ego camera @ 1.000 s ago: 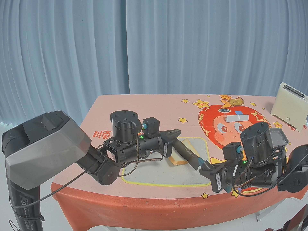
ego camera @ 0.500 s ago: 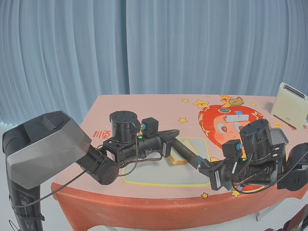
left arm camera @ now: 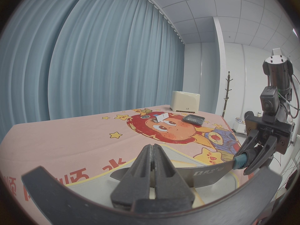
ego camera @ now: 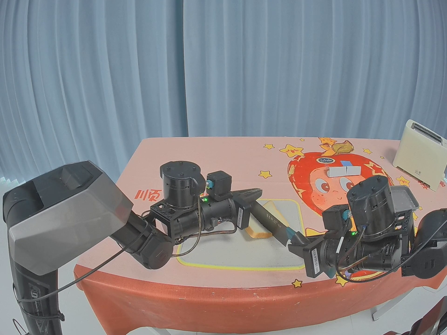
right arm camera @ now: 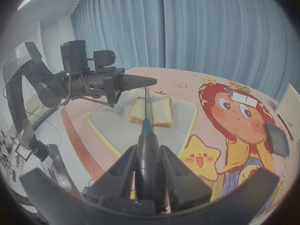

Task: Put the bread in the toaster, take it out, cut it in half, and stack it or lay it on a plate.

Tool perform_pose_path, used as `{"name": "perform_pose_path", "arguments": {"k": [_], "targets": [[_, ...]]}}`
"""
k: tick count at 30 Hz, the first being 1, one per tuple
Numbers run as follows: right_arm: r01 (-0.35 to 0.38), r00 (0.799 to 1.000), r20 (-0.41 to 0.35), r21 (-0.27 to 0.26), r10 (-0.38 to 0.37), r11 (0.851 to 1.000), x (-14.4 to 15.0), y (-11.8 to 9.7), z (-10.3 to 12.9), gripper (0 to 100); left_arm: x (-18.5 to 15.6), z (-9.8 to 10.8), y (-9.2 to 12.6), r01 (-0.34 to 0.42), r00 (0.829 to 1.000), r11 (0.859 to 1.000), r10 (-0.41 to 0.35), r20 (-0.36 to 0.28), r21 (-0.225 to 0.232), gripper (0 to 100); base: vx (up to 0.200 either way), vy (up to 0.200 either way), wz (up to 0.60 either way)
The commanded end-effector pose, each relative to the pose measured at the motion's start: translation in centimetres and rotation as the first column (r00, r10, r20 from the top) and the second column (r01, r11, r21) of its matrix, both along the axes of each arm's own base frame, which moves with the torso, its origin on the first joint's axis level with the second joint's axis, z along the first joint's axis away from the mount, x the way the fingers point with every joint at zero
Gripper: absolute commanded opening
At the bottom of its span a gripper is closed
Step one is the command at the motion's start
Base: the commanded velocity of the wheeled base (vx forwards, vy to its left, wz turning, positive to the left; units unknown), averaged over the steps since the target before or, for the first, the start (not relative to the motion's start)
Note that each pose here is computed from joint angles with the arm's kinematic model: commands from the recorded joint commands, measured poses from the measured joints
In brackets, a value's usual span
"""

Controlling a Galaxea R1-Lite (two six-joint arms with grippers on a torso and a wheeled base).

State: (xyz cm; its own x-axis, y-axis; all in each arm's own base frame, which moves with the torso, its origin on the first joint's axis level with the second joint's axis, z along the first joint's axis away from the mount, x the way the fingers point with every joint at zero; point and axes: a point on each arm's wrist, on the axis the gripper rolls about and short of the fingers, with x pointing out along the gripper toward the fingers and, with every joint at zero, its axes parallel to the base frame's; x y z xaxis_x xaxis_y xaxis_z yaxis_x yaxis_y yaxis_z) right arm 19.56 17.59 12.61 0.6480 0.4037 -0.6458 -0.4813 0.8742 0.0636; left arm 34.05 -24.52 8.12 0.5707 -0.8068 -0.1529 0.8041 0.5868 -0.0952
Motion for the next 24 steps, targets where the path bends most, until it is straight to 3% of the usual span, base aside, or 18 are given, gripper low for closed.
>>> {"name": "perform_pose_path", "arguments": {"k": [1,7,13,24], "targets": [[0.006,1.000,-0.008,-0.007,-0.006,1.000,-0.1,0.0,-0.2,0,-0.2,-0.2,0.0,0.003,1.000,1.000,-0.003,-0.008,0.005,0,0.000,0.000,0.00],[0.003,1.000,0.014,0.011,-0.003,1.000,0.0,0.1,0.4,0,0.1,0.5,-0.2,0.002,1.000,1.000,-0.001,0.012,-0.010,0,0.000,0.000,0.00],[0.008,0.999,0.036,0.033,-0.009,0.999,0.5,0.4,1.3,0,0.1,-0.7,0.5,-0.012,1.000,1.000,0.012,-0.019,0.013,0,0.000,0.000,0.00],[0.008,1.000,-0.001,0.001,-0.008,1.000,0.2,0.2,0.0,0,0.0,0.1,0.2,-0.004,1.000,1.000,0.004,0.000,-0.001,0,0.000,0.000,0.00]]}}
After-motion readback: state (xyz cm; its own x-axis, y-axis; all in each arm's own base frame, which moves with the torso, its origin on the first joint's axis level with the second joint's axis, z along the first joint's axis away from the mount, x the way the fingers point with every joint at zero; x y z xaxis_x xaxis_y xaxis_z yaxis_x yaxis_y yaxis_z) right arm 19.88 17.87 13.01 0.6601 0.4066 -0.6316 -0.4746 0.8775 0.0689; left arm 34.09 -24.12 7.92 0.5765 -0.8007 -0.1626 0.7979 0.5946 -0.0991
